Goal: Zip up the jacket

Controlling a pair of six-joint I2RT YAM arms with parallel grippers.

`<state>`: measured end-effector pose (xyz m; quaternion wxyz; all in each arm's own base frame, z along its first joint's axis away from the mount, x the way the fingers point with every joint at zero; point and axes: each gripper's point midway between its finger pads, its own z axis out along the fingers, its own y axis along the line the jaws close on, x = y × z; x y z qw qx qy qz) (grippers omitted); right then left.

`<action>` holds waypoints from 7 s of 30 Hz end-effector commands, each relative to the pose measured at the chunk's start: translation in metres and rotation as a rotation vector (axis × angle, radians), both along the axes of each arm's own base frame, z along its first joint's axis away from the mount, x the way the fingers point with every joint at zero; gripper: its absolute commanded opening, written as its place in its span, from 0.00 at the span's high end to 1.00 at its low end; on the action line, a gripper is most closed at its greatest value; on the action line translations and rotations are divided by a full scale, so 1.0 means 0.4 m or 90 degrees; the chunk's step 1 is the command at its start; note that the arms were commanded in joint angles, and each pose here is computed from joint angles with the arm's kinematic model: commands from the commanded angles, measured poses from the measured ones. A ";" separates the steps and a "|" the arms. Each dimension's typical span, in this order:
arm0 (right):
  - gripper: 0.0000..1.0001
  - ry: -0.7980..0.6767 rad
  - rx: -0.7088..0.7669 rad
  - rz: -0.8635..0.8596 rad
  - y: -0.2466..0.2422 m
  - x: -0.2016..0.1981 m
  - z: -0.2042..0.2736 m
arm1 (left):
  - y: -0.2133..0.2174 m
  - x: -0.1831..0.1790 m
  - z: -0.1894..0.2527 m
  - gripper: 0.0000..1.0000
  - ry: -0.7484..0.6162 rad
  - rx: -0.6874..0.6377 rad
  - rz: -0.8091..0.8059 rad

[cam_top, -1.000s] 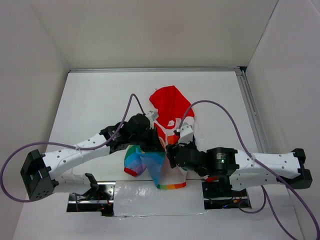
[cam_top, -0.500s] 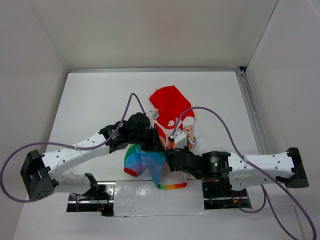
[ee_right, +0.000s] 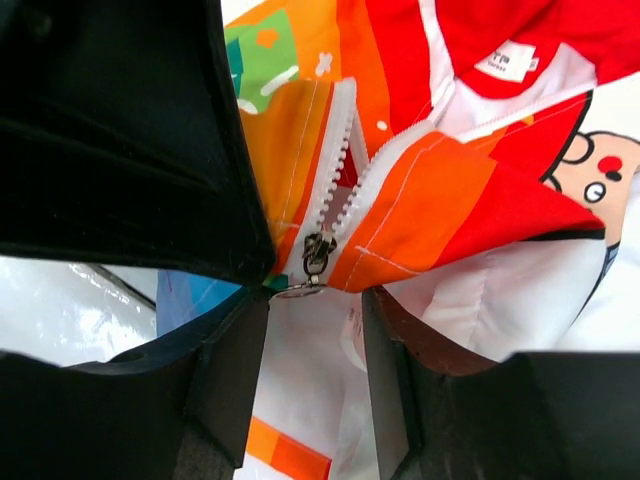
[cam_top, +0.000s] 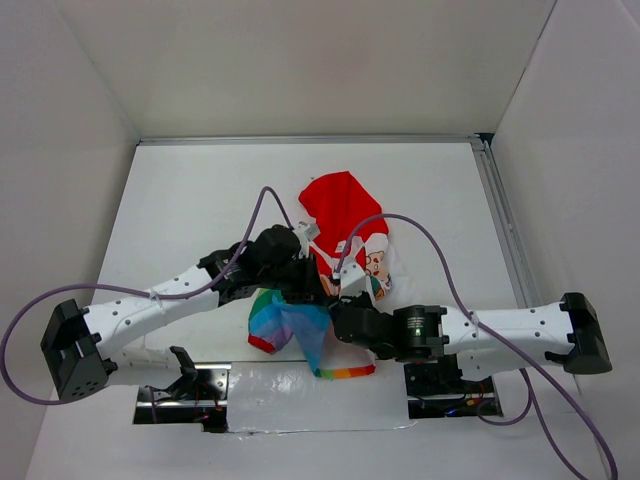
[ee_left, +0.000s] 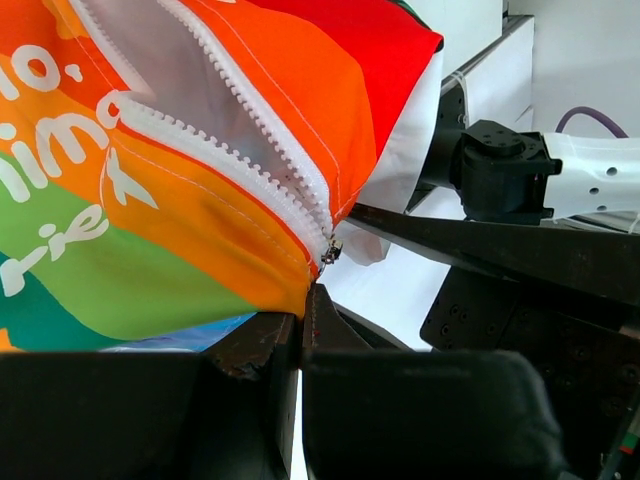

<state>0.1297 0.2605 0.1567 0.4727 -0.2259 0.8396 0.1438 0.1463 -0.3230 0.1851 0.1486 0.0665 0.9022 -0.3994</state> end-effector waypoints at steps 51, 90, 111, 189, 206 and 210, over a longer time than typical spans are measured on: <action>1.00 0.460 0.293 0.161 0.032 -0.041 0.186 | -0.010 -0.002 -0.043 1.00 -0.203 0.022 -0.090; 1.00 0.140 0.106 0.024 -0.058 0.171 0.126 | -0.003 -0.105 -0.094 1.00 -0.306 0.008 -0.309; 0.85 0.158 0.199 0.131 -0.013 0.068 0.167 | -0.008 -0.086 -0.074 1.00 -0.256 0.036 -0.255; 1.00 0.498 0.200 0.121 0.023 -0.100 0.014 | 0.018 -0.054 -0.053 1.00 -0.249 0.054 -0.164; 0.75 0.534 0.277 0.112 0.051 -0.113 -0.018 | 0.012 -0.058 -0.035 1.00 -0.234 0.037 -0.150; 0.71 0.522 0.296 0.108 0.054 -0.107 -0.015 | 0.010 -0.066 -0.026 1.00 -0.232 0.023 -0.152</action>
